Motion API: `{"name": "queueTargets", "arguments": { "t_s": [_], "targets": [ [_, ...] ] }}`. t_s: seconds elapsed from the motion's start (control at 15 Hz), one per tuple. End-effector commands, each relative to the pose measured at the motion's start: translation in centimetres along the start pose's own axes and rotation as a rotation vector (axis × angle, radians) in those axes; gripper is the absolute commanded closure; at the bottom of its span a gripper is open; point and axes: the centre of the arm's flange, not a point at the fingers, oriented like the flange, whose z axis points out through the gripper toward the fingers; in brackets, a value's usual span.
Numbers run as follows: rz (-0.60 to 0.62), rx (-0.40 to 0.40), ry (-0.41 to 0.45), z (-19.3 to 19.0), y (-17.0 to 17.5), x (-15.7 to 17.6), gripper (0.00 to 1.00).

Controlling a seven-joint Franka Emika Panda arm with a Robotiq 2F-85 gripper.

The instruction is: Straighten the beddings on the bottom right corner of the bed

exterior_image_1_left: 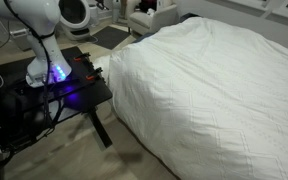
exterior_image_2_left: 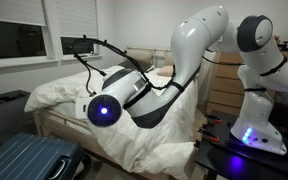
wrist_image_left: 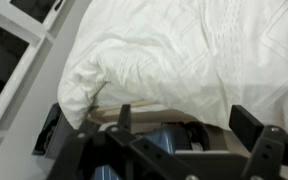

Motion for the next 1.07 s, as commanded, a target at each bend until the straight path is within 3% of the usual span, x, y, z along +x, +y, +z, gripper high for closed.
{"name": "queueTargets", "arguments": {
  "t_s": [0.0, 0.2, 0.4, 0.6, 1.0],
  "targets": [
    [0.083, 0.017, -0.196, 2.1, -0.2, -4.7, 0.0],
    [0.157, 0.054, -0.37, 4.0, -0.4, -8.1, 0.0],
    [0.268, 0.103, -0.48, 6.7, -0.7, -12.1, 0.0],
    [0.327, 0.222, -0.479, 11.2, -0.9, -16.2, 0.0],
    [0.46, 0.473, -0.305, 20.7, -1.9, -23.8, 0.0]
  ]
}}
